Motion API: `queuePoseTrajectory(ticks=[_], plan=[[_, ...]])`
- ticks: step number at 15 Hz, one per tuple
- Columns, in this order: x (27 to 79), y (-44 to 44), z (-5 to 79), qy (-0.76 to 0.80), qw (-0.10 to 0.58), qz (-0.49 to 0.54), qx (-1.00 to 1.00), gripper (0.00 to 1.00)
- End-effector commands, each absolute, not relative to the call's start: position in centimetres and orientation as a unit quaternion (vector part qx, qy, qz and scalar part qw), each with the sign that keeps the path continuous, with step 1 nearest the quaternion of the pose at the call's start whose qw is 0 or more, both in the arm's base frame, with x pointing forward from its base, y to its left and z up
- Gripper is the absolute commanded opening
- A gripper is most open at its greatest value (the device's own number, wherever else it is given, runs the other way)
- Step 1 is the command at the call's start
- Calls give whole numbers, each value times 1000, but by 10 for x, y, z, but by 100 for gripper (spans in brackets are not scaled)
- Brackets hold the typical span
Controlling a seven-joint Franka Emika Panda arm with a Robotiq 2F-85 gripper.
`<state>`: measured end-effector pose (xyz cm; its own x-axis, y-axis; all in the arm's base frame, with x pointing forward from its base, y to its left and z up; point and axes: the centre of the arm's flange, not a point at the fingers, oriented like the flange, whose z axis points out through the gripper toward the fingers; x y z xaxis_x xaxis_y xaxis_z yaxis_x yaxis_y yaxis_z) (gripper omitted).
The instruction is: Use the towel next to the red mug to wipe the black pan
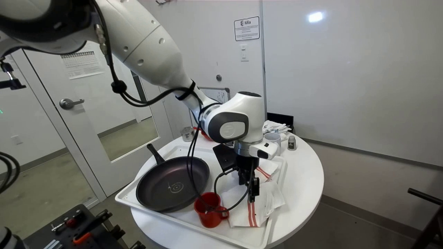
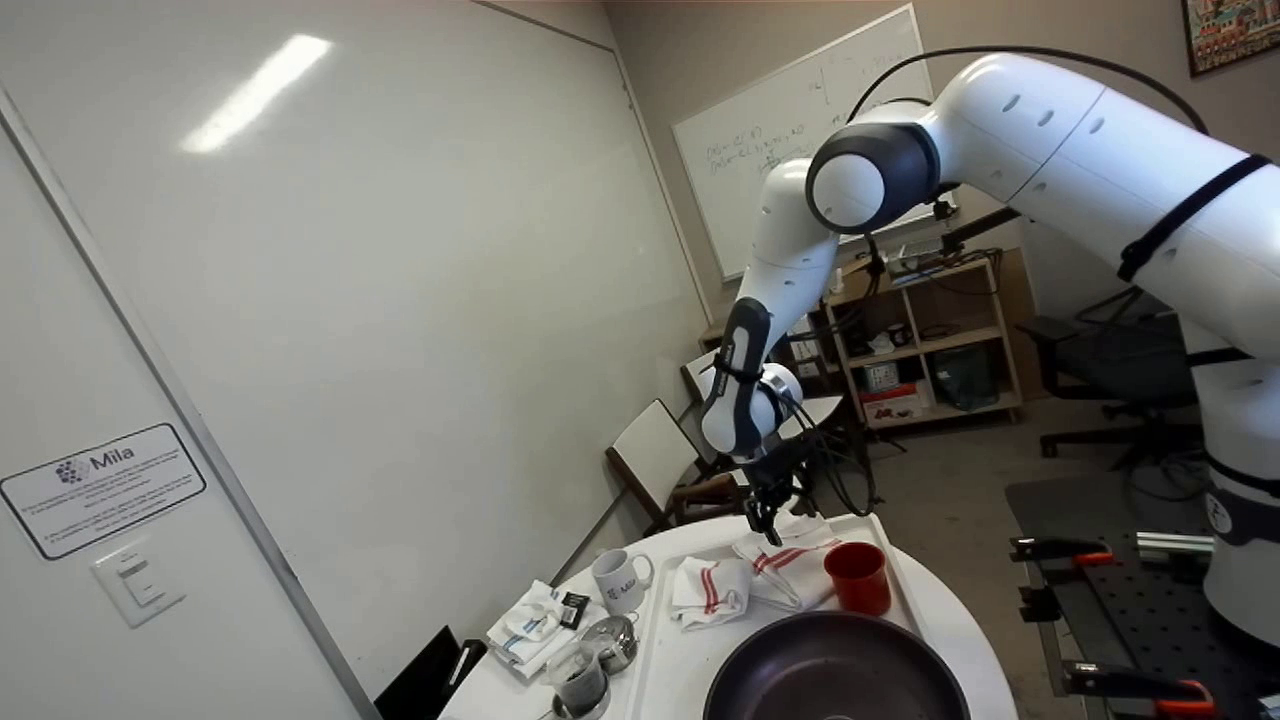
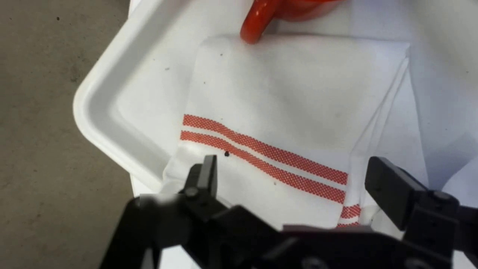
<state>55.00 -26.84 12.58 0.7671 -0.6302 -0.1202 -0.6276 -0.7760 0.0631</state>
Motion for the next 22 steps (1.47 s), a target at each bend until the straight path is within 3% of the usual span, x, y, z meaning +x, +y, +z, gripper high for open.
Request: queuePoseTrajectory(ticks=[1, 9, 22], plan=[[561, -280, 103, -339, -17, -77, 937, 100], [553, -280, 88, -361, -55, -53, 929, 100], [559, -288, 45, -366, -31, -78, 927, 100]])
